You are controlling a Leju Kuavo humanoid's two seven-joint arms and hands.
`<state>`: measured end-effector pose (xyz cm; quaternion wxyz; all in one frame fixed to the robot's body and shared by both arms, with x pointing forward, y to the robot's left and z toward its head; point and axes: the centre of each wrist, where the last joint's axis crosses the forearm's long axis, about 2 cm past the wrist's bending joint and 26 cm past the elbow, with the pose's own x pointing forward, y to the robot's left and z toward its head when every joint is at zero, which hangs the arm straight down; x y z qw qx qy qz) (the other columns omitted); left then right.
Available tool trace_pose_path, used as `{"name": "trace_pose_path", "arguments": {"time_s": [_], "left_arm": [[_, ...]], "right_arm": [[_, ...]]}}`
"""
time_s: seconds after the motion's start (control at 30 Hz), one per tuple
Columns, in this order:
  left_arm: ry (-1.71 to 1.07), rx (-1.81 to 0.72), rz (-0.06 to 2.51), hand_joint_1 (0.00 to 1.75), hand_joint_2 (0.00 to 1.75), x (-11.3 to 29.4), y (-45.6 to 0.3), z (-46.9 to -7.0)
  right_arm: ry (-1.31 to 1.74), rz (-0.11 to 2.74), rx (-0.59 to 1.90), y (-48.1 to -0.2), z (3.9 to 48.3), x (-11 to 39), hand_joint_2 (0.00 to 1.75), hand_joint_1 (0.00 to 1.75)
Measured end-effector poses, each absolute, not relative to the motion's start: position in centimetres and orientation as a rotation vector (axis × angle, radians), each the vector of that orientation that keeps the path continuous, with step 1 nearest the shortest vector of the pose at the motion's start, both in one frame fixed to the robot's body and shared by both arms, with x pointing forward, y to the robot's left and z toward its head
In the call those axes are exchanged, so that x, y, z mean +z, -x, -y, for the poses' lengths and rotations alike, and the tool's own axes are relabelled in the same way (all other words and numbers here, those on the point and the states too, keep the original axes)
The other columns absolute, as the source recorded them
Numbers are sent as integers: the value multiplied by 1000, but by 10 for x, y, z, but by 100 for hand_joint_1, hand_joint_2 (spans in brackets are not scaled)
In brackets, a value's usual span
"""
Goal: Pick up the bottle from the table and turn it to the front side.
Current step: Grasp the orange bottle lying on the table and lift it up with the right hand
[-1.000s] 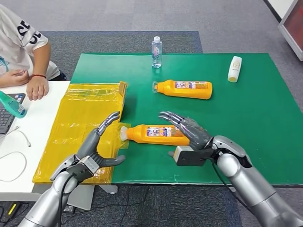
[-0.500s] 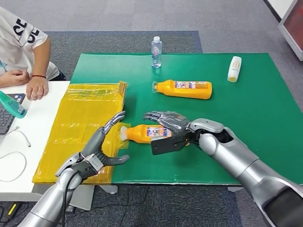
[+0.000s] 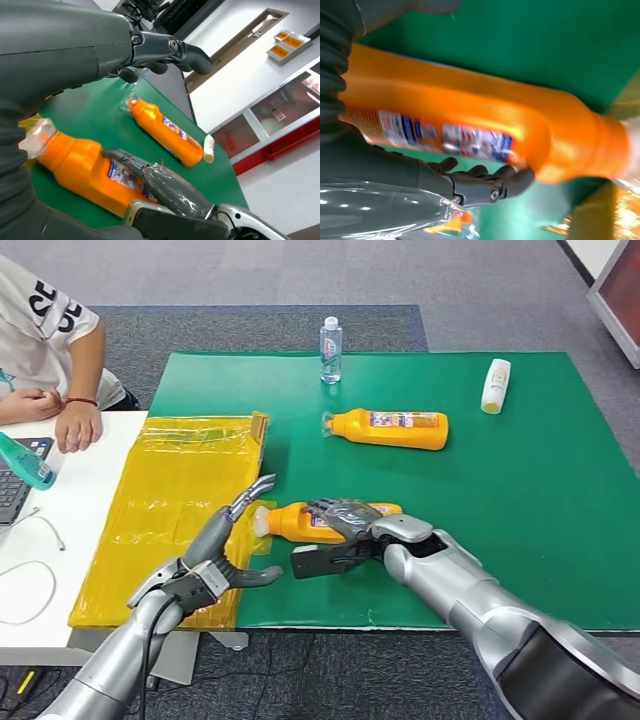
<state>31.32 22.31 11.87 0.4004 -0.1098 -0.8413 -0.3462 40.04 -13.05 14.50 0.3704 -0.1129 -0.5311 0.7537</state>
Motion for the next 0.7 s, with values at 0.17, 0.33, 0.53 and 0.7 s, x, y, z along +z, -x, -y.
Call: {"name": "trace_pose_path", "arguments": {"time_s": [0.17, 0.33, 0.53, 0.7], "left_arm": [[275, -880, 2112, 0, 175, 114, -310, -225], [268, -888, 2097, 0, 175, 110, -307, -229], [257, -903, 2087, 0, 175, 109, -306, -232], [250, -902, 2086, 0, 175, 109, -307, -234]], "right_arm": [[357, 1328, 1915, -406, 138, 144, 175, 0], [393, 1326, 1876, -413, 145, 150, 175, 0], [449, 1312, 1826, -420, 158, 154, 175, 0], [460, 1302, 1810, -423, 165, 155, 175, 0]]}}
